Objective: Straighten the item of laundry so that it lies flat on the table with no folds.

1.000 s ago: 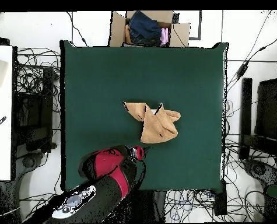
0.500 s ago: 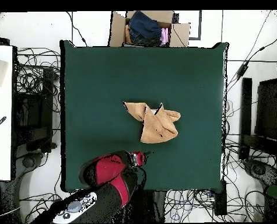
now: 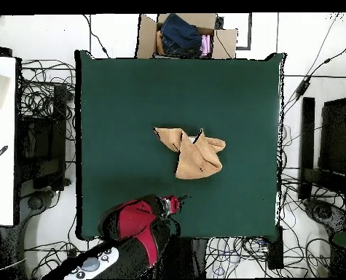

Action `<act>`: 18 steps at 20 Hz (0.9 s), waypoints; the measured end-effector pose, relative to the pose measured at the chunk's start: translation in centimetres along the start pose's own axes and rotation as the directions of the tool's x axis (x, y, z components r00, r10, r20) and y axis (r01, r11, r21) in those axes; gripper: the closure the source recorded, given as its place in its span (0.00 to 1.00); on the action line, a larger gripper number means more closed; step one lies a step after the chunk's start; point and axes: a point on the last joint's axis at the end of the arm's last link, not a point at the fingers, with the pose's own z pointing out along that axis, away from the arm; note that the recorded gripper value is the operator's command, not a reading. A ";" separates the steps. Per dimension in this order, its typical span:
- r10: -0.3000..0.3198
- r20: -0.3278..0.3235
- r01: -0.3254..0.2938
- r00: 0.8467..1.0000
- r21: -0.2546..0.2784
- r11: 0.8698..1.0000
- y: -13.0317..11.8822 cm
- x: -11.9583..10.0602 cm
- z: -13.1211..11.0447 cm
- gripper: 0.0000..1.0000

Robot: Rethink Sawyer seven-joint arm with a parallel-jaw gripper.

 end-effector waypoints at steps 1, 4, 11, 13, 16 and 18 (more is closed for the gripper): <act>0.002 -0.002 -0.002 1.000 0.001 1.000 0.0 0.1 0.1 0.00; 0.012 -0.014 -0.012 1.000 0.006 1.000 0.1 0.8 0.4 0.00; 0.027 -0.028 -0.027 0.999 0.010 1.000 0.1 1.5 0.7 0.00; 0.029 -0.028 -0.029 0.999 0.010 1.000 0.1 1.4 0.7 0.00; 0.032 -0.028 -0.032 0.999 0.010 0.999 0.1 1.4 0.7 0.00; 0.034 -0.027 -0.034 0.999 0.010 0.999 0.2 1.4 0.7 0.00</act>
